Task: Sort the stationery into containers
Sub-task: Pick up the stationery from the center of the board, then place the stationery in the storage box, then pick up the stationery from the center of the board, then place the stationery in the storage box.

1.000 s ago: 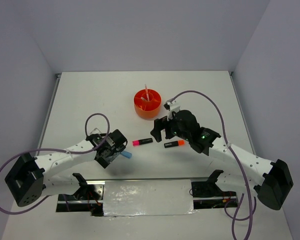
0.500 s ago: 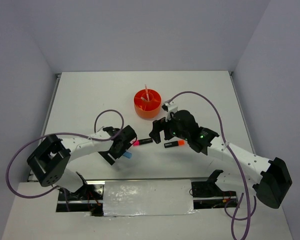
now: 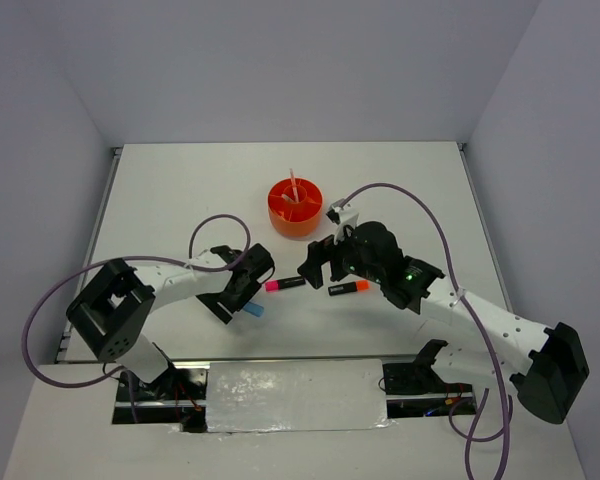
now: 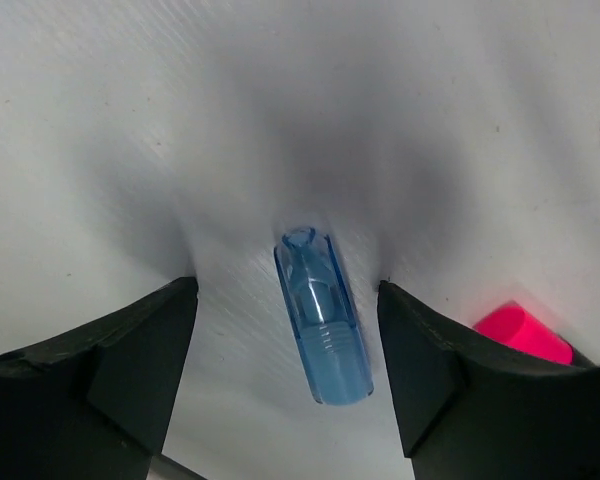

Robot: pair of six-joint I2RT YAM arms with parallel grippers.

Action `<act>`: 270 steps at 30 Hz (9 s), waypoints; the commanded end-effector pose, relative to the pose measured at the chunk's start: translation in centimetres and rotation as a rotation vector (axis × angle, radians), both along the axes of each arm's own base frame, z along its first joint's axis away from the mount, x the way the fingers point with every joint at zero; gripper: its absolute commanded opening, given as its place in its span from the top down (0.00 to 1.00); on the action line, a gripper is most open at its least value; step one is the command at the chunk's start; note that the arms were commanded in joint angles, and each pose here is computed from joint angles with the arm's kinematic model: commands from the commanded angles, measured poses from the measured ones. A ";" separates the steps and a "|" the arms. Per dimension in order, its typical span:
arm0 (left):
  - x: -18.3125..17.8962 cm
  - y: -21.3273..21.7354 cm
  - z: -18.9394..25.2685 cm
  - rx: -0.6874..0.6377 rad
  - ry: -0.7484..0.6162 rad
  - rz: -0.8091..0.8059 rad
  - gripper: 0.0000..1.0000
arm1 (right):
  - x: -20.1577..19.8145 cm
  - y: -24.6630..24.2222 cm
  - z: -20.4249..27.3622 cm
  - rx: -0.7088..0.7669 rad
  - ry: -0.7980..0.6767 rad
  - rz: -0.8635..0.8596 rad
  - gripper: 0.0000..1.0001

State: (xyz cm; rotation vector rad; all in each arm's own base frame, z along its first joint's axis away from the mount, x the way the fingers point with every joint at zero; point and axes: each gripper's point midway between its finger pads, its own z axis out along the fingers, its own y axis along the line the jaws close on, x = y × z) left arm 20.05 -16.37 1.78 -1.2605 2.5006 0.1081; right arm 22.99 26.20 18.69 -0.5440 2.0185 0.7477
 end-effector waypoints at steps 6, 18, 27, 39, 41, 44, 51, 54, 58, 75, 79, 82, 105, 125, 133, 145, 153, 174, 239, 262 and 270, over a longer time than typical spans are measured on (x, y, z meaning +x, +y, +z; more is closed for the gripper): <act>-0.6 0.2 -2.0 0.024 0.098 0.001 0.45 | -0.7 0.6 1.8 0.062 -0.059 0.065 0.00; 3.8 1.3 2.5 0.130 -0.126 -0.201 1.00 | -1.0 0.2 2.1 0.071 -0.085 0.073 0.00; 10.4 0.8 13.5 0.204 -0.713 -0.526 1.00 | -0.4 -0.5 2.1 0.060 -0.104 0.031 0.00; 15.5 -5.0 29.6 0.273 -1.489 -0.875 1.00 | 0.1 -2.4 3.8 0.149 -0.161 -0.070 0.00; 17.1 -4.8 30.5 0.265 -1.525 -0.862 1.00 | 0.1 -2.6 3.9 0.154 -0.164 -0.076 0.00; 19.1 -5.0 29.1 0.233 -1.523 -0.882 1.00 | -0.1 -2.7 4.1 0.162 -0.172 -0.074 0.00; 21.8 -5.6 27.4 0.155 -1.559 -0.899 1.00 | 0.0 -2.4 4.3 0.160 -0.179 -0.056 0.00; 22.5 -6.0 27.0 0.114 -1.575 -0.914 1.00 | 0.4 -1.8 4.4 0.167 -0.179 -0.048 0.00; 23.5 -7.1 26.3 0.085 -1.576 -0.946 1.00 | 0.7 -1.4 4.1 0.162 -0.166 -0.044 0.00; 25.6 -7.5 21.3 0.020 -1.526 -0.919 0.93 | 0.6 -1.0 4.3 0.171 -0.164 -0.019 0.00; 25.8 -7.8 20.8 0.004 -1.519 -0.928 0.89 | 0.5 -1.0 4.2 0.169 -0.162 -0.016 0.00; 25.6 -7.5 20.3 0.002 -1.520 -0.918 0.86 | 0.4 -1.0 4.2 0.169 -0.164 -0.013 0.00; 24.8 -5.8 19.2 -0.018 -1.504 -0.861 0.35 | 0.4 -0.8 4.1 0.162 -0.161 0.000 0.00; 6.9 8.3 15.6 0.018 -0.560 -0.362 0.01 | 0.4 5.2 -3.9 -0.316 -0.163 0.372 0.00; 2.2 10.0 18.3 0.080 -0.579 -0.536 0.01 | 3.1 5.4 -9.4 -0.600 -0.132 0.511 0.00; 1.0 9.1 20.8 0.041 -0.724 -0.630 0.01 | 1.5 5.7 -15.7 -0.648 0.095 0.653 0.06; 1.6 7.9 19.6 0.013 -0.685 -0.687 0.01 | 2.8 6.9 -15.4 -0.608 0.053 0.645 0.13; 1.4 8.0 20.2 0.003 -0.726 -0.658 0.01 | -0.3 7.6 -16.6 -0.607 0.044 0.451 1.00; 28.1 -4.6 29.2 0.108 -1.405 -1.119 1.00 | -6.6 -1.2 11.0 0.297 -0.378 -0.004 0.00; 33.8 -7.4 19.3 -0.017 -1.388 -1.144 0.50 | -7.3 -1.7 11.2 0.248 -0.425 0.056 0.00; 32.4 -4.8 22.7 0.069 -1.415 -1.020 0.01 | -5.4 -1.8 9.7 0.227 -0.369 -0.068 0.00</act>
